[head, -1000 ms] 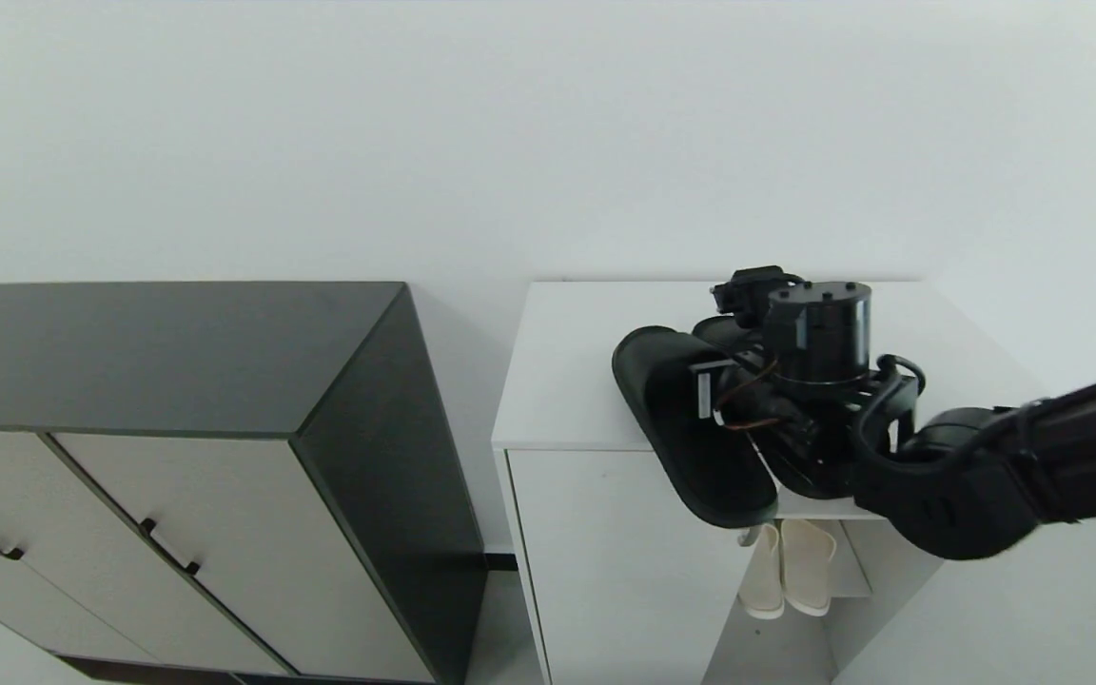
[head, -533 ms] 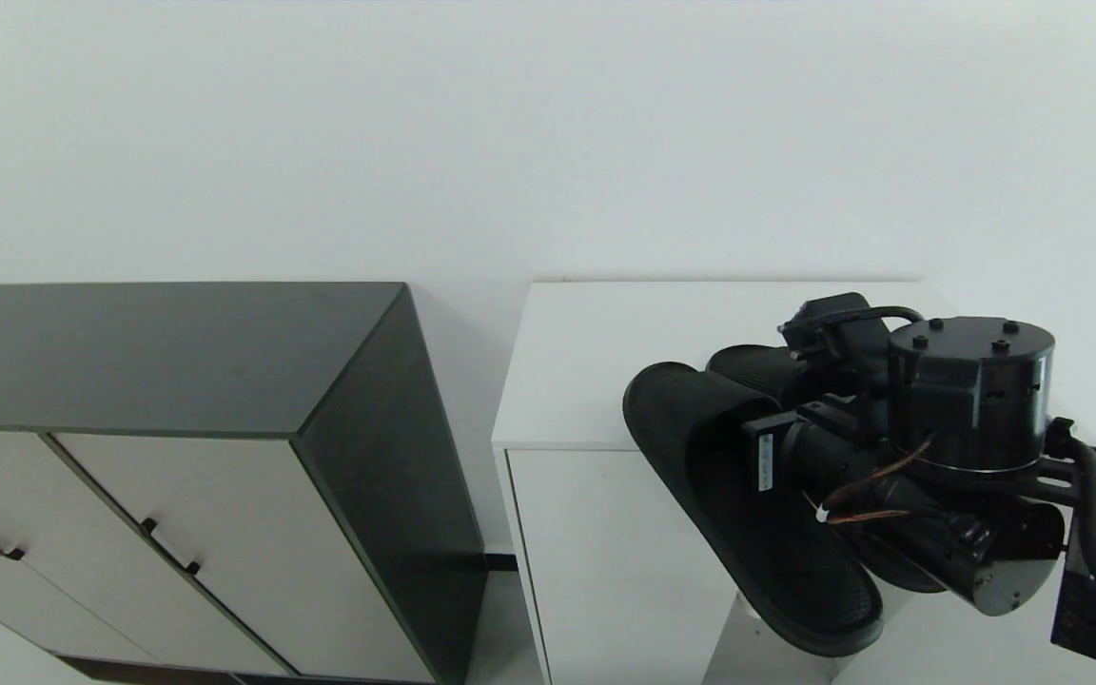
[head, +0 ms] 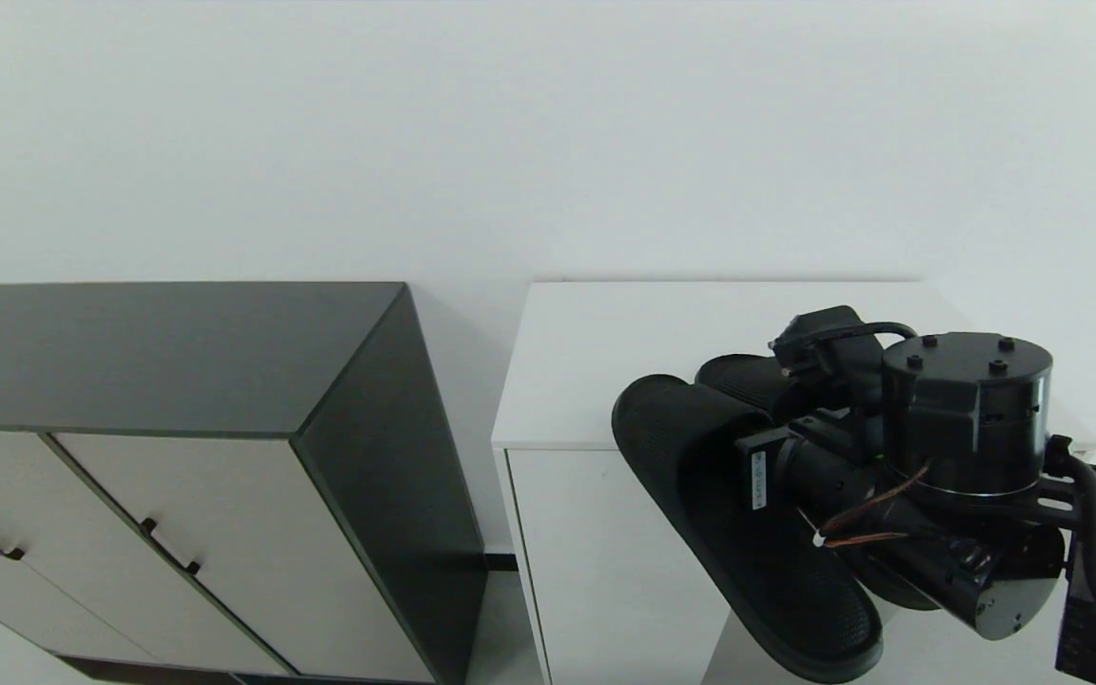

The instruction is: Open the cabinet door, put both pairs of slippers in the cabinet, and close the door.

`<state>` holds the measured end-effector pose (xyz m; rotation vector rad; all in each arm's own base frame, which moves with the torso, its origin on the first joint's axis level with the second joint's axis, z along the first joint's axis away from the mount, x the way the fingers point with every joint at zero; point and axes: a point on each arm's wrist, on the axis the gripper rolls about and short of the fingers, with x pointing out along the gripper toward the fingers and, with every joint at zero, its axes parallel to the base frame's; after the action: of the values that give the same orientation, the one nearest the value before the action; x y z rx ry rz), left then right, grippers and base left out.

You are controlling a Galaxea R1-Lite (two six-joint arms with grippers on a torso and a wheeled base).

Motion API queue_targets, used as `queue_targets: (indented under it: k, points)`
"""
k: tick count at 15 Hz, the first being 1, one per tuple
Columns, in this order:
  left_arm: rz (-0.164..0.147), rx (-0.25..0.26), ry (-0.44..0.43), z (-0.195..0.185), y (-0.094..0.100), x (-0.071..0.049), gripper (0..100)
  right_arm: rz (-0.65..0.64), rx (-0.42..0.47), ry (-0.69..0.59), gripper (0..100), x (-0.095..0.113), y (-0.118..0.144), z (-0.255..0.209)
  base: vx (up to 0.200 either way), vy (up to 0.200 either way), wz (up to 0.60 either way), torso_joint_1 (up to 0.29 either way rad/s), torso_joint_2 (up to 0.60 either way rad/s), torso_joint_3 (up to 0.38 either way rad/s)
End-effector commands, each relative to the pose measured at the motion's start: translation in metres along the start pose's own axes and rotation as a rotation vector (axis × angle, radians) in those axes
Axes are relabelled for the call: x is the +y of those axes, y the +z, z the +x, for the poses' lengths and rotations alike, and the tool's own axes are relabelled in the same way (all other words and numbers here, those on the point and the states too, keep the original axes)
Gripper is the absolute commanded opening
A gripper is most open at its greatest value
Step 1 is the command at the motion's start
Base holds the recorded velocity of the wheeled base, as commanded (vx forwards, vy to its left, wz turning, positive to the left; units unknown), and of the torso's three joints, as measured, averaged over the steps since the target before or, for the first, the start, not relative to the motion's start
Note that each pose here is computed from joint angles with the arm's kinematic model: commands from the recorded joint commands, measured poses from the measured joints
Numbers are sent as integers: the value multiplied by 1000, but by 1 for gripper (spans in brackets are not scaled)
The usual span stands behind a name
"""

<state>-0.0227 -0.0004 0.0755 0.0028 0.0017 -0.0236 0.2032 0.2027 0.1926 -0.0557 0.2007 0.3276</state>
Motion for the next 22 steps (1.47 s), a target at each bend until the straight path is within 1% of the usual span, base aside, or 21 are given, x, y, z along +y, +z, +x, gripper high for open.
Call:
queue_targets:
  k: [1, 10, 22]
  points:
    - [-1, 1, 1, 0, 0, 0, 0, -4, 7, 1, 0, 1, -2, 2, -200, 0, 0, 22, 7, 2]
    - [-3, 1, 1, 0, 0, 0, 0, -4, 8, 0, 0, 1, -2, 1, -200, 0, 0, 0, 2, 4]
    - [0, 1, 1, 0, 0, 0, 0, -7, 17, -5, 0, -1, -5, 0, 0, 0, 0, 0, 0, 0]
